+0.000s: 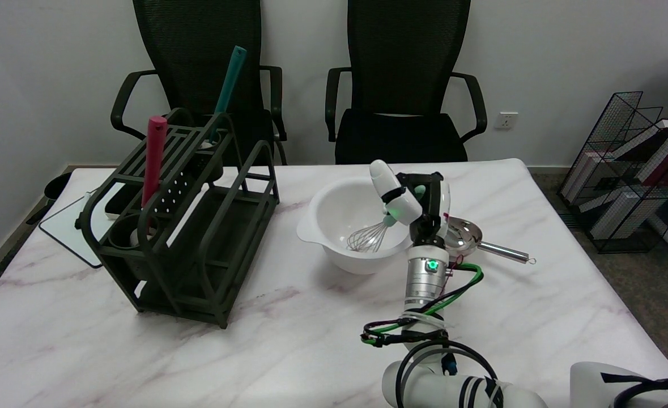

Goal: Pick up the whisk.

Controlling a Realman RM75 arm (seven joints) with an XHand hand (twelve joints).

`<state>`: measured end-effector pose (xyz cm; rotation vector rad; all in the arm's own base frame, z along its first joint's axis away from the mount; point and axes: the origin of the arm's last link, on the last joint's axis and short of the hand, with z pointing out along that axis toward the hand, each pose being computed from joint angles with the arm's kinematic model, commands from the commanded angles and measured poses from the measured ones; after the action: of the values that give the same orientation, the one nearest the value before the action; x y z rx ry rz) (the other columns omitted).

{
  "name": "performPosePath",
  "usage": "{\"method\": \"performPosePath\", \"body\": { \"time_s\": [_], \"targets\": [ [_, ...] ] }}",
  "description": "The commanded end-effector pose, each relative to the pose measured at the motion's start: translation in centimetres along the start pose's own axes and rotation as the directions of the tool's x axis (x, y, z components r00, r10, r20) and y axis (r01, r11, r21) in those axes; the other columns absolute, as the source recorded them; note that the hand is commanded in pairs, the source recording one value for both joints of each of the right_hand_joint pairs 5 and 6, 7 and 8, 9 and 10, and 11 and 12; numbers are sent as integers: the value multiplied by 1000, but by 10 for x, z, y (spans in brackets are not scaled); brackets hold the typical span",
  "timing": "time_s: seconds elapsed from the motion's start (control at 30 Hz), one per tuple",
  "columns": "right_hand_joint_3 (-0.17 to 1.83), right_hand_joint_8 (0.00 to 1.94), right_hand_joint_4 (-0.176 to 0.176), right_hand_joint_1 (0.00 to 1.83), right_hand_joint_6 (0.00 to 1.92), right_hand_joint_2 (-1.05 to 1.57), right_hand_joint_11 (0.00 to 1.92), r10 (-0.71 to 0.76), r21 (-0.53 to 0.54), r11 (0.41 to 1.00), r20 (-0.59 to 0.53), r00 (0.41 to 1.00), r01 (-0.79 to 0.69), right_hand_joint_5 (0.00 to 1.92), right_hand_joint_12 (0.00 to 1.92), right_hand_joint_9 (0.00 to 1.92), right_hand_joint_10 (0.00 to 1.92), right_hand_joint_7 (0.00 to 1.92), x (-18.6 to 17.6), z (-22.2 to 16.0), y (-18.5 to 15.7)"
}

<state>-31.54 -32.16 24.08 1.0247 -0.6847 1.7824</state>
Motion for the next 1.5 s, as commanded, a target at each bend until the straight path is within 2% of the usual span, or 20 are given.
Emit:
{"method": "performPosePath", "body": {
  "time_s": [0.03,0.2,0.33,0.5,0.7,0.97,1.17,1.5],
  "targets": [
    [529,1920,0,896,1920,497,1751,10,3,1000,7,1000,-10,1920,1751,1875,1875,1920,-3,2,-2],
    [545,1920,0,901,1920,517,1804,26,-4,1000,19,999,-26,1920,1804,1920,1920,1920,-7,4,-3],
    [571,1920,0,930,1920,629,1885,41,-10,999,33,999,-40,1920,1885,1920,1920,1920,-12,6,-5],
    [747,1920,0,977,1920,1055,1920,64,-25,998,73,995,-63,1920,1920,1920,1920,1920,-17,11,-8],
    [793,1920,0,978,1920,1423,1920,99,-14,995,108,989,-98,1920,1920,1920,1920,1920,-16,18,-20],
    [830,1920,0,963,1920,1481,1920,198,-59,980,175,964,-191,1920,1920,1920,1920,1920,-15,20,-41],
    [839,1920,0,948,1920,1514,1920,243,-65,970,208,948,-234,1920,1920,1920,1920,1920,-2,30,-62],
    [723,1920,0,949,1920,1571,1920,269,-114,962,215,939,-249,1920,1920,1920,1920,1920,54,65,-88]
  ]
}}
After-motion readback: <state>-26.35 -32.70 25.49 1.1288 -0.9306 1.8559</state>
